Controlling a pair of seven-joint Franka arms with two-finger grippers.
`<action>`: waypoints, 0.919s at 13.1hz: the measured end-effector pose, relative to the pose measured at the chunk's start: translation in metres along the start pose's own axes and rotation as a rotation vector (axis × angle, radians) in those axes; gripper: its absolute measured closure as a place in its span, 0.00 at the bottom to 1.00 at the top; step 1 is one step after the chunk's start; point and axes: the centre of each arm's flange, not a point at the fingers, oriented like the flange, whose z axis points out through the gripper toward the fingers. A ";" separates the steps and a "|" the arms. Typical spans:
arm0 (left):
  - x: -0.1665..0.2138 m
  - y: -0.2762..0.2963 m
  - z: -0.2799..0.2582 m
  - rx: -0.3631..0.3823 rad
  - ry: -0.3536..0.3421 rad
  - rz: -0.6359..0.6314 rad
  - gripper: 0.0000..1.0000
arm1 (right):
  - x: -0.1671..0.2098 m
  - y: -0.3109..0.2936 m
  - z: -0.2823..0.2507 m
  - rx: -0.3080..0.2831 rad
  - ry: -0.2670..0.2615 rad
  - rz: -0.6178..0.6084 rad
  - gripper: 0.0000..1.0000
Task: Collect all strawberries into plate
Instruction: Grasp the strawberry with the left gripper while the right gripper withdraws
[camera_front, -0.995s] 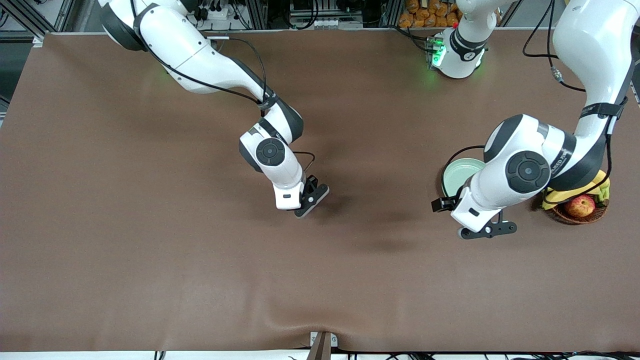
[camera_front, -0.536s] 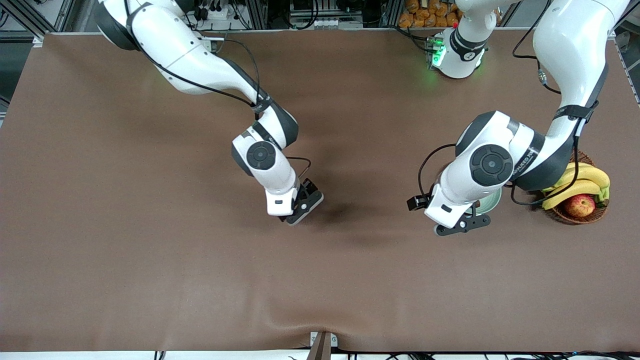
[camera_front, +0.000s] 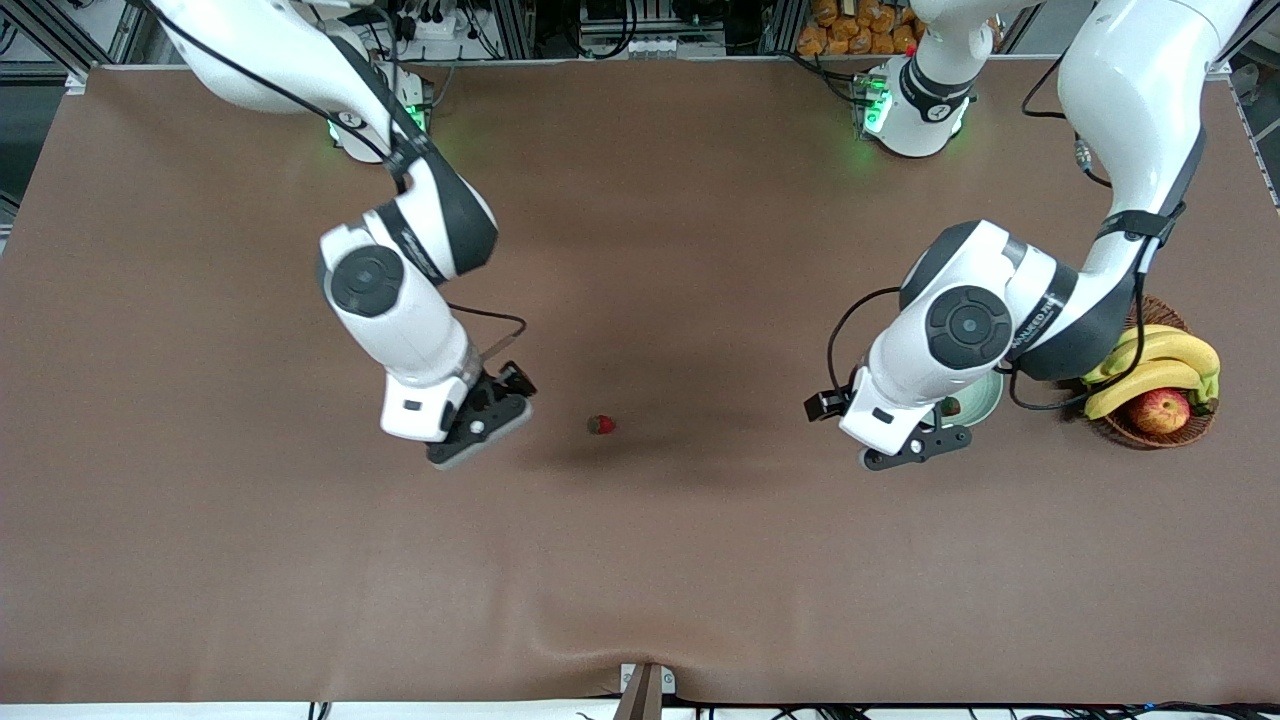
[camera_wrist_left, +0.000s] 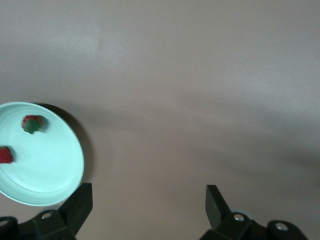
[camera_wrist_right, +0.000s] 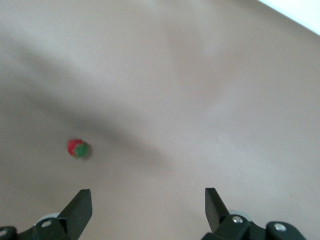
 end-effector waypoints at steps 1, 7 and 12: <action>-0.006 0.013 0.001 -0.007 -0.003 -0.022 0.00 | -0.013 0.021 -0.017 -0.025 -0.017 0.030 0.00; -0.042 0.125 0.044 -0.138 0.060 -0.263 0.00 | -0.099 0.170 -0.110 -0.098 -0.138 0.312 0.00; -0.102 0.218 0.099 -0.278 0.085 -0.506 0.00 | -0.171 0.240 -0.173 -0.059 -0.202 0.508 0.00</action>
